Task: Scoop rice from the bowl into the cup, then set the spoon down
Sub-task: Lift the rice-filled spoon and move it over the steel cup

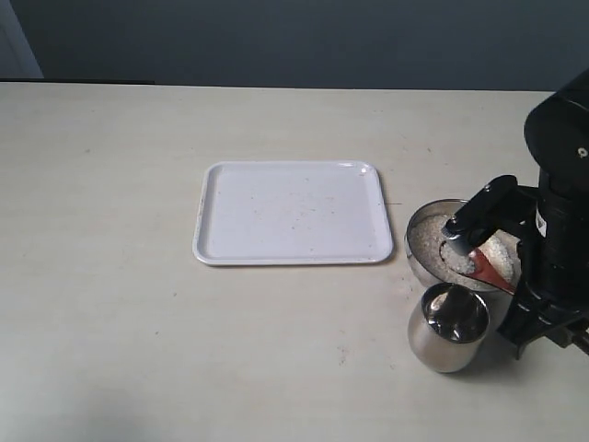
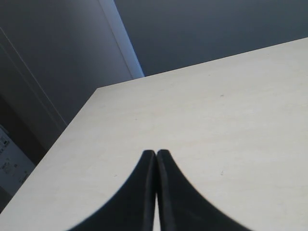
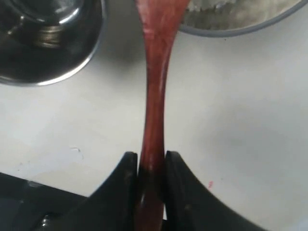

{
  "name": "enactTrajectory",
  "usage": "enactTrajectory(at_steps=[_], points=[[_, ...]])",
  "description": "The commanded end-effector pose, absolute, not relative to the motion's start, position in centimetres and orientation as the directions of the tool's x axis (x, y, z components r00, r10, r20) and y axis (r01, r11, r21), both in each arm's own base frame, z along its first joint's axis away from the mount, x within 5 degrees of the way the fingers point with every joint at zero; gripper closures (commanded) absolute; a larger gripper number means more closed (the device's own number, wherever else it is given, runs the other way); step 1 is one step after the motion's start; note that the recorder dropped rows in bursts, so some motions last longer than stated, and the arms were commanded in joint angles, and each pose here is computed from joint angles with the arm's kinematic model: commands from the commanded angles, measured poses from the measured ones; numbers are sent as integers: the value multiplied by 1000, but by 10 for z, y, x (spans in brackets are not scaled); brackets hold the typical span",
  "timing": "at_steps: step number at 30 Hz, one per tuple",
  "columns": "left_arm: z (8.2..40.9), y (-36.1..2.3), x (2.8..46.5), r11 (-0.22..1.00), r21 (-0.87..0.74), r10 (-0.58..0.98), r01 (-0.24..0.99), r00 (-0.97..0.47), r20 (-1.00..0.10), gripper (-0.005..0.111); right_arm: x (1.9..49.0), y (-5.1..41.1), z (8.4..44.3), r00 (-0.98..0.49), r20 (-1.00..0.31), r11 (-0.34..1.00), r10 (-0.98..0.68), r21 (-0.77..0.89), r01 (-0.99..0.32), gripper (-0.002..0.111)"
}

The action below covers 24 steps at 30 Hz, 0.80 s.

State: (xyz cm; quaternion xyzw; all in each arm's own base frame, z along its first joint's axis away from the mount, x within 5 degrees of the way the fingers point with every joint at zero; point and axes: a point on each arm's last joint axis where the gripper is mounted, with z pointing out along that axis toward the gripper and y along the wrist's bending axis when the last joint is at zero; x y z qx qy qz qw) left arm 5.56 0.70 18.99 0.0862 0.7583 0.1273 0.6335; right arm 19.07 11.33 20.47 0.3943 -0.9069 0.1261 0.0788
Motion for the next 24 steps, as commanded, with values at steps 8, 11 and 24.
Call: enactTrajectory(at_steps=[8,11,24], points=[[191,6,56,956,294,286,-21,-172,-943,106,179,108,226,-704,132,689,-698,-144,-710,108],[191,6,56,956,294,286,-21,-172,-943,106,170,104,227,-710,124,698,-694,-128,-704,108],[191,6,56,956,294,286,-21,-172,-943,106,142,95,226,-745,87,745,-661,-43,-666,108]])
